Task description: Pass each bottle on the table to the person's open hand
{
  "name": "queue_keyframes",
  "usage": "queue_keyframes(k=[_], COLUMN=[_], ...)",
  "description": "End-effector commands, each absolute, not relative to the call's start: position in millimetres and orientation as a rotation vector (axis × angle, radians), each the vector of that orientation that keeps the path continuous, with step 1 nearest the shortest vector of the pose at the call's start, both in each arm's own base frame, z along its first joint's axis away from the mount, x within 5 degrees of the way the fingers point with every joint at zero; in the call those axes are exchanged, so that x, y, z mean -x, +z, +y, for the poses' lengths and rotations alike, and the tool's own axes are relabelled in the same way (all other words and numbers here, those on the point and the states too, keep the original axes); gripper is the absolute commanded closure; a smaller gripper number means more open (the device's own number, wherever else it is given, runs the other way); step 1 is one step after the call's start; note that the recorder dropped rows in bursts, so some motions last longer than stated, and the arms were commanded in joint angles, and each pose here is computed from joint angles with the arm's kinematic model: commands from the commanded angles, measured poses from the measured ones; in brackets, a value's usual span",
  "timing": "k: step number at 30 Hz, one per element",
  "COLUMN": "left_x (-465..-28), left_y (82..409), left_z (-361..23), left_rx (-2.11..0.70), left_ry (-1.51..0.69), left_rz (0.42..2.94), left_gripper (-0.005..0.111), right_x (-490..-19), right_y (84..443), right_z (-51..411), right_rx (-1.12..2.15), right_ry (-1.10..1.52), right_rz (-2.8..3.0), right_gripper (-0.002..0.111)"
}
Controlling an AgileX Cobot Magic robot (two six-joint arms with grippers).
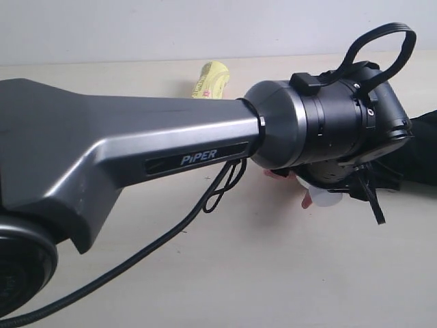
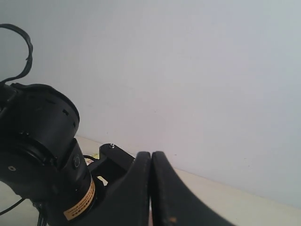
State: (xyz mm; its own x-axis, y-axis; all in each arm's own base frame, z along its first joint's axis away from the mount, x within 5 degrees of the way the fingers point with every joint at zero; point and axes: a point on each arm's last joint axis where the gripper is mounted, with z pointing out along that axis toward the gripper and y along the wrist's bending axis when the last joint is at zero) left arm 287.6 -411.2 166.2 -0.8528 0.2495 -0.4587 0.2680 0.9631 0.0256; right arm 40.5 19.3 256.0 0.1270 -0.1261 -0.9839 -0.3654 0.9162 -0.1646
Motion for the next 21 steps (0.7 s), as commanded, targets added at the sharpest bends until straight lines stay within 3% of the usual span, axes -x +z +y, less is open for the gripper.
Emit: queue_keyframes(k=[1, 21], left_x=[-284.5, -281.3], left_y=[165.7, 195.8], left_z=[-408.3, -401.4], left_rx=[-0.403, -0.459], left_ry=[0.006, 0.013], left_rz=[2.661, 2.634], left_gripper=[0.030, 0.030], right_x=[-40.3, -40.3], right_y=[256.2, 256.2], right_z=[18.9, 18.9], right_rx=[0.405, 0.405], right_ry=[0.181, 0.181], right_rz=[1.437, 1.437], right_gripper=[0.108, 0.108])
